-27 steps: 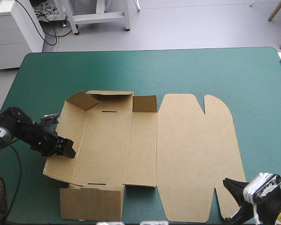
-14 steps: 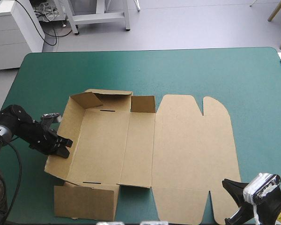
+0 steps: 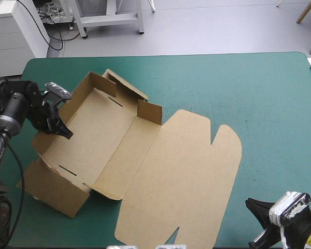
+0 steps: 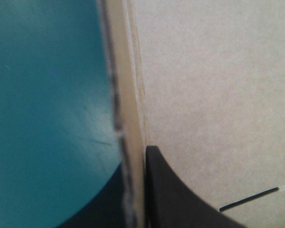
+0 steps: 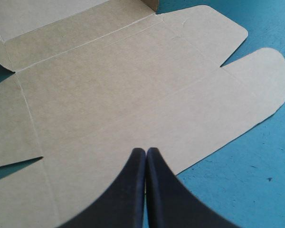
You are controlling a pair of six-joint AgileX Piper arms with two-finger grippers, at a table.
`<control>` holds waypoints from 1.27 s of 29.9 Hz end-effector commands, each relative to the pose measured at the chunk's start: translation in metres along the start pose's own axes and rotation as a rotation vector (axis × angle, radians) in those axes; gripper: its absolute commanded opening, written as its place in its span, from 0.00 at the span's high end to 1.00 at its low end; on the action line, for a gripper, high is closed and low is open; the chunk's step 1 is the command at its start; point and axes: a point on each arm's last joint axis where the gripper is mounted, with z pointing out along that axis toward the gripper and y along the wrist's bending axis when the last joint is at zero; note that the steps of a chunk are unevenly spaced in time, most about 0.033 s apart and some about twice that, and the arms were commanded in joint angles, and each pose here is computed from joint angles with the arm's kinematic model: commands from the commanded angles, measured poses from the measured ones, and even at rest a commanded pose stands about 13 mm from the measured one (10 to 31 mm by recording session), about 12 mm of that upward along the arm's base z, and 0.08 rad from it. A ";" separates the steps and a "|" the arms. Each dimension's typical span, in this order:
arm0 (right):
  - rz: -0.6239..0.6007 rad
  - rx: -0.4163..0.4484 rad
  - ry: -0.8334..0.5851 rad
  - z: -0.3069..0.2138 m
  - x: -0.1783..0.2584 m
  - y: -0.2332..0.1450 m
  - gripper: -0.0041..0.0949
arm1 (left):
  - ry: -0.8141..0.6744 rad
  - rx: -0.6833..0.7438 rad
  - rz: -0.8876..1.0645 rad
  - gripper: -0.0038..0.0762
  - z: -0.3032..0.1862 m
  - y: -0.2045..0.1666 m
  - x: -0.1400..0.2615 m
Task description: Fold the box
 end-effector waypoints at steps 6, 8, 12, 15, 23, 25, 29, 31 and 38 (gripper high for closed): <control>0.006 0.005 -0.084 -0.003 -0.013 0.000 0.98 | -0.322 -0.318 0.417 0.96 -0.055 -0.059 -0.068; 0.013 0.005 -0.084 -0.003 -0.013 0.000 0.98 | -0.372 -0.373 0.520 0.96 -0.061 -0.080 -0.080; 0.038 0.003 -0.082 -0.003 -0.012 0.000 0.98 | -0.449 -0.433 0.696 0.96 -0.072 -0.122 -0.094; 0.038 0.003 -0.082 -0.003 -0.012 0.000 0.98 | -0.480 -0.437 0.791 0.96 -0.076 -0.155 -0.096; 0.035 0.007 -0.082 -0.003 -0.012 0.000 0.98 | -0.478 -0.546 0.933 0.96 -0.051 -0.222 -0.082; 0.032 0.010 -0.082 -0.003 -0.012 -0.001 0.98 | -0.501 -0.554 0.950 0.96 -0.042 -0.236 -0.075; 0.027 0.015 -0.082 -0.003 -0.012 -0.001 0.98 | -0.548 -0.596 0.979 0.96 -0.035 -0.252 -0.060; 0.024 0.018 -0.082 -0.003 -0.012 -0.001 0.98 | -0.578 -0.619 0.992 0.96 -0.036 -0.255 -0.052; 0.031 0.027 -0.084 -0.003 -0.012 -0.002 0.98 | -0.642 -0.613 0.998 0.96 -0.046 -0.248 -0.030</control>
